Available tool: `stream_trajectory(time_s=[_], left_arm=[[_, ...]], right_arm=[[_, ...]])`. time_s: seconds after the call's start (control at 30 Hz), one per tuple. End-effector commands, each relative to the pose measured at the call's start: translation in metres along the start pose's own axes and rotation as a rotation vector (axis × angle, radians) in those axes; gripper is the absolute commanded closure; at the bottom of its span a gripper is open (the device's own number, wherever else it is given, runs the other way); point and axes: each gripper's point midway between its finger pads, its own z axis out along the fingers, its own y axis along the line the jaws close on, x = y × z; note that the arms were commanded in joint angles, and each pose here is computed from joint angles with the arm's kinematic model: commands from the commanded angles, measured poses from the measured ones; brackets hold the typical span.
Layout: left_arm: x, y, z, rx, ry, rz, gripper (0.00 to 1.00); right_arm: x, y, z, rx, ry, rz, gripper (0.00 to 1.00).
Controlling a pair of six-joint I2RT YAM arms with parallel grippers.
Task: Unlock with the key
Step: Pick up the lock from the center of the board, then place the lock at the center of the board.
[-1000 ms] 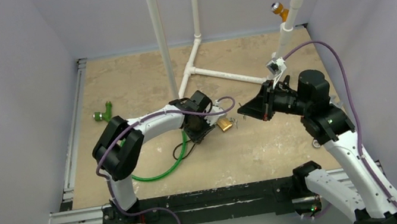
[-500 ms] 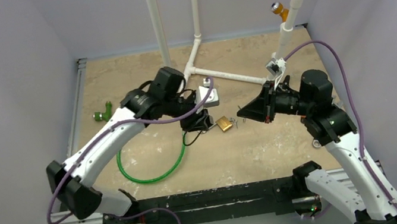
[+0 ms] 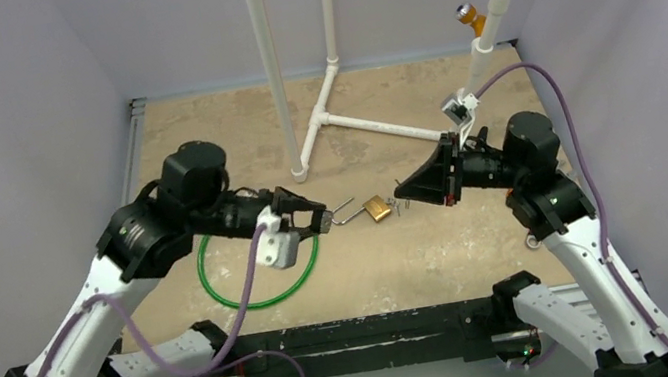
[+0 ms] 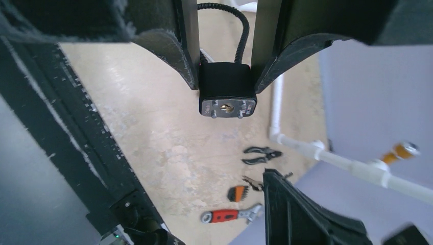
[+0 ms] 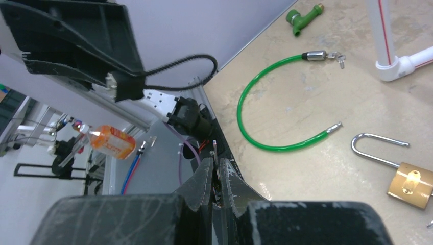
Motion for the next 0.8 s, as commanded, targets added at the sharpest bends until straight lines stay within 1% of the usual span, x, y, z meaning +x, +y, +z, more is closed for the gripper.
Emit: stream_trajectory(time_s=[0.0,0.17,0.27,0.4,0.57,0.77], left_arm=[[-0.036,0.007,-0.026,-0.094,-0.046,0.407,1.00],[-0.054,0.003,-0.037,-0.136,-0.050,0.582,1.00],[-0.064,0.000,-0.041,-0.149,-0.063,0.647,1.00],[-0.065,-0.003,-0.044,-0.146,-0.056,0.671,1.00],[-0.066,0.000,-0.048,-0.156,-0.040,0.674,1.00],[-0.059,0.010,-0.049,-0.195,0.014,0.704,1.00]], right_arm=[[-0.016,0.019,0.001,-0.101,-0.005,-0.060,1.00],[-0.019,0.013,0.009,-0.121,0.008,-0.053,1.00],[-0.021,0.015,0.010,-0.138,0.013,-0.062,1.00],[-0.023,0.014,0.015,-0.150,0.022,-0.061,1.00],[-0.019,0.016,0.035,-0.158,0.066,-0.093,1.00],[-0.025,0.022,0.049,-0.186,0.097,-0.122,1.00]])
